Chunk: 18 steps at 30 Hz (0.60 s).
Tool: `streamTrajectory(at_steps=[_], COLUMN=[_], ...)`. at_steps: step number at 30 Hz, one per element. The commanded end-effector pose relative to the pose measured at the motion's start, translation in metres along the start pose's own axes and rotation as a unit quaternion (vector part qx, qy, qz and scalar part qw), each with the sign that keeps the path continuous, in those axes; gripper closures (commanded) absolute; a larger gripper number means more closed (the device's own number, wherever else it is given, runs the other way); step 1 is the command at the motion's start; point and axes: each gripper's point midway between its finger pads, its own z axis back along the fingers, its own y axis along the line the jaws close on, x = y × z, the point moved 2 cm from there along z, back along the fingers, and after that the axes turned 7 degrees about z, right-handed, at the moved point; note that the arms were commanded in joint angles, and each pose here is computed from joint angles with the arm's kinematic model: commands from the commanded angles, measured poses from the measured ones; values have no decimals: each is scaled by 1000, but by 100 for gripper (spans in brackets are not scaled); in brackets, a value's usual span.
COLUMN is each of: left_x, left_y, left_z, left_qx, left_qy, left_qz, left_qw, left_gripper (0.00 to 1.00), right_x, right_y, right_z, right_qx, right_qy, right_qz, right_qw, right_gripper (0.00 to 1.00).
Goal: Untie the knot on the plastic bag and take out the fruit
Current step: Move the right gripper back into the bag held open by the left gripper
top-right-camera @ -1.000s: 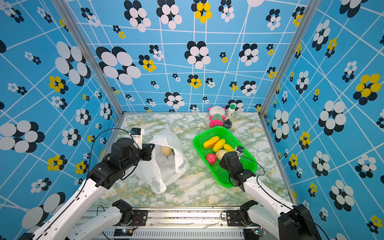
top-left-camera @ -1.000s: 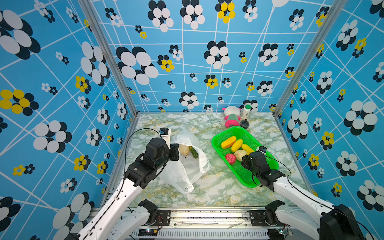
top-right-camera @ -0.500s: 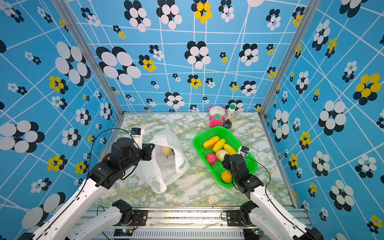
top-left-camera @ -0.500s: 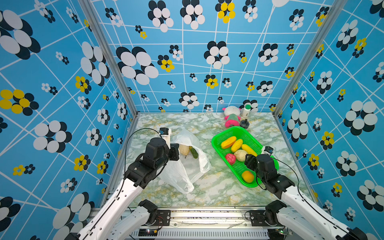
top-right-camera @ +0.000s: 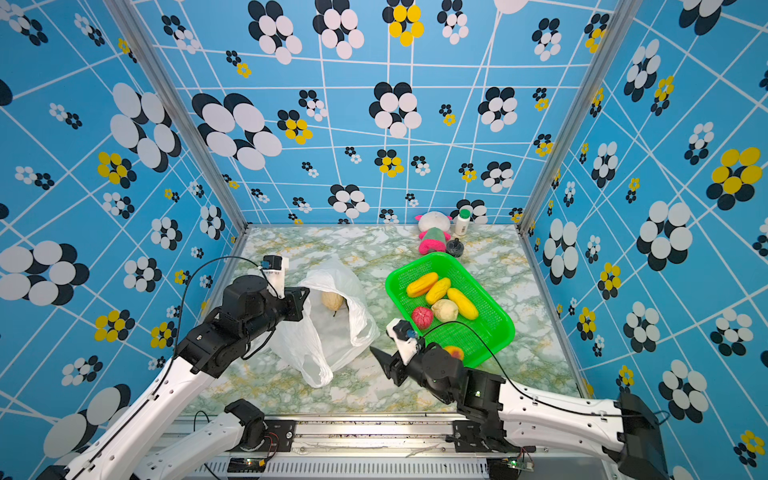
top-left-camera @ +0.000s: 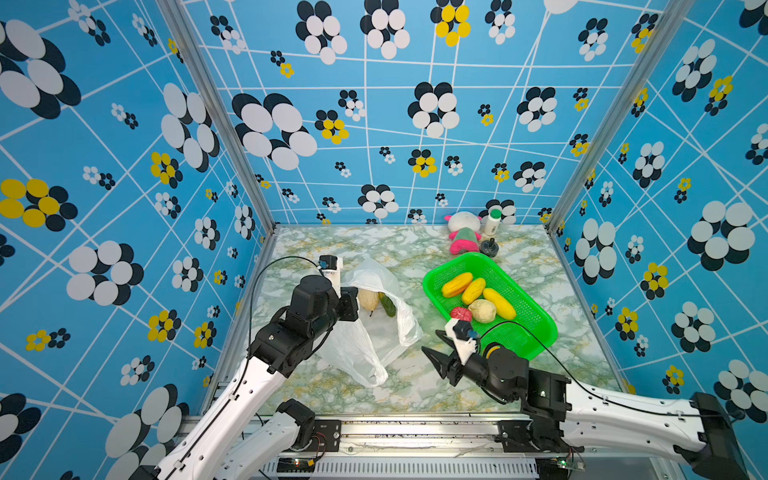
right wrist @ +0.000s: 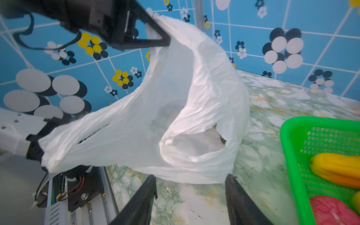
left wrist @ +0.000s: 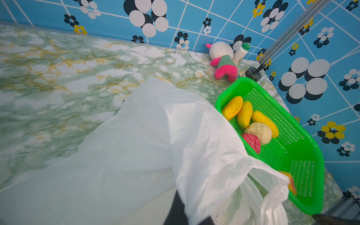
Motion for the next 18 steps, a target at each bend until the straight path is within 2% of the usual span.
streamTrajectory(at_steps=[1, 8, 11, 18], left_x=[0, 0, -3, 0], left_y=[3, 4, 5, 6], left_z=[-2, -2, -3, 3], left_qx=[0, 5, 2, 9], left_qy=[-2, 0, 0, -4], left_qz=[0, -4, -1, -6], left_qw=[1000, 1000, 1000, 1000], left_gripper=[100, 100, 100, 100], right_x=[30, 10, -9, -28], right_y=[29, 58, 61, 50], right_z=[-13, -57, -77, -101], right_qx=[33, 59, 39, -21], right_qy=[-56, -14, 17, 24], right_qz=[60, 61, 65, 54], right_qw=[996, 996, 997, 998], right_gripper=[41, 46, 52, 63])
